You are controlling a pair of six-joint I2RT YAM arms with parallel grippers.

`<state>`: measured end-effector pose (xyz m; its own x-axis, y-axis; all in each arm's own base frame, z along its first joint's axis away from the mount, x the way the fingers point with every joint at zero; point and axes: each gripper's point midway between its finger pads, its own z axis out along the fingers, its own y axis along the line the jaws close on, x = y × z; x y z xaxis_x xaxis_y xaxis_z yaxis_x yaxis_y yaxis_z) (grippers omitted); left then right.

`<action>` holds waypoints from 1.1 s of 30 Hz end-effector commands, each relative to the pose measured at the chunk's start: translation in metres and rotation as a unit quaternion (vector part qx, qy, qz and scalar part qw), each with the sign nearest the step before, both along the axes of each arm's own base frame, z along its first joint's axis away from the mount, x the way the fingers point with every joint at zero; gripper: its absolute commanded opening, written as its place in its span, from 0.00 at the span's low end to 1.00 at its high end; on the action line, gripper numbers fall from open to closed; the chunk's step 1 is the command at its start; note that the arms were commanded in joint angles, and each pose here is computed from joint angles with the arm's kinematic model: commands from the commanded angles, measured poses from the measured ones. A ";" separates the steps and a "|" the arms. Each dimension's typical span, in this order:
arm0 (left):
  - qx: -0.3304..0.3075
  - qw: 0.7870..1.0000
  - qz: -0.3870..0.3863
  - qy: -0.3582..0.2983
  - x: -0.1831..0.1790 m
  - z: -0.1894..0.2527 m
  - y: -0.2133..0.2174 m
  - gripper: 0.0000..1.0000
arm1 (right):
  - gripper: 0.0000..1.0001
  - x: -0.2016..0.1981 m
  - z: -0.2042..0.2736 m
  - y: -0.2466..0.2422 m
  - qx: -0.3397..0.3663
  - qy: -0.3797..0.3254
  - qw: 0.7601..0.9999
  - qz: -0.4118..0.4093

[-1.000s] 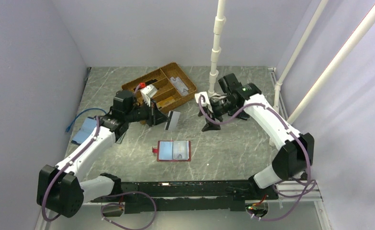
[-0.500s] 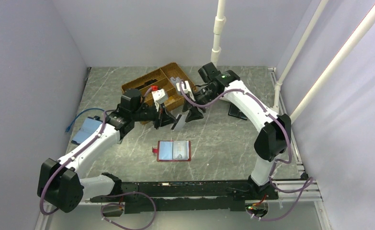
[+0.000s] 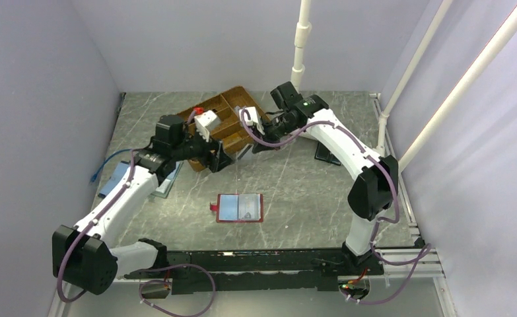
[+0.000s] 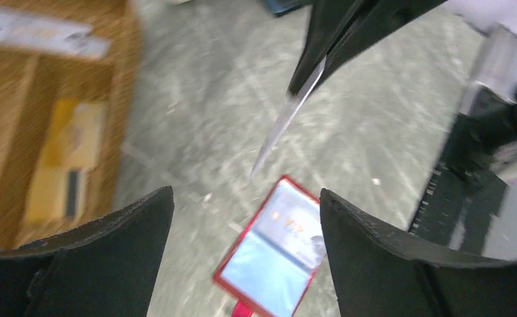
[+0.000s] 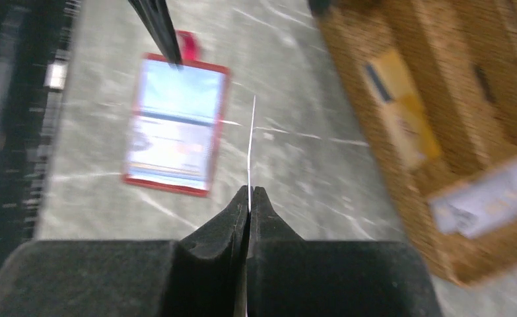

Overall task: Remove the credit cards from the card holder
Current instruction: Place the credit card in the storage box.

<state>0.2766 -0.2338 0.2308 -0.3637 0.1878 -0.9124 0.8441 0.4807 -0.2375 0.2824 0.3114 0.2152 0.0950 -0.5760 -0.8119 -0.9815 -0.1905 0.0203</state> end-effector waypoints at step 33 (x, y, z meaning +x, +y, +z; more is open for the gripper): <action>0.189 0.936 0.295 -0.033 0.032 -0.039 0.129 1.00 | 0.00 0.286 -0.075 0.016 -0.092 -0.482 0.869 -0.064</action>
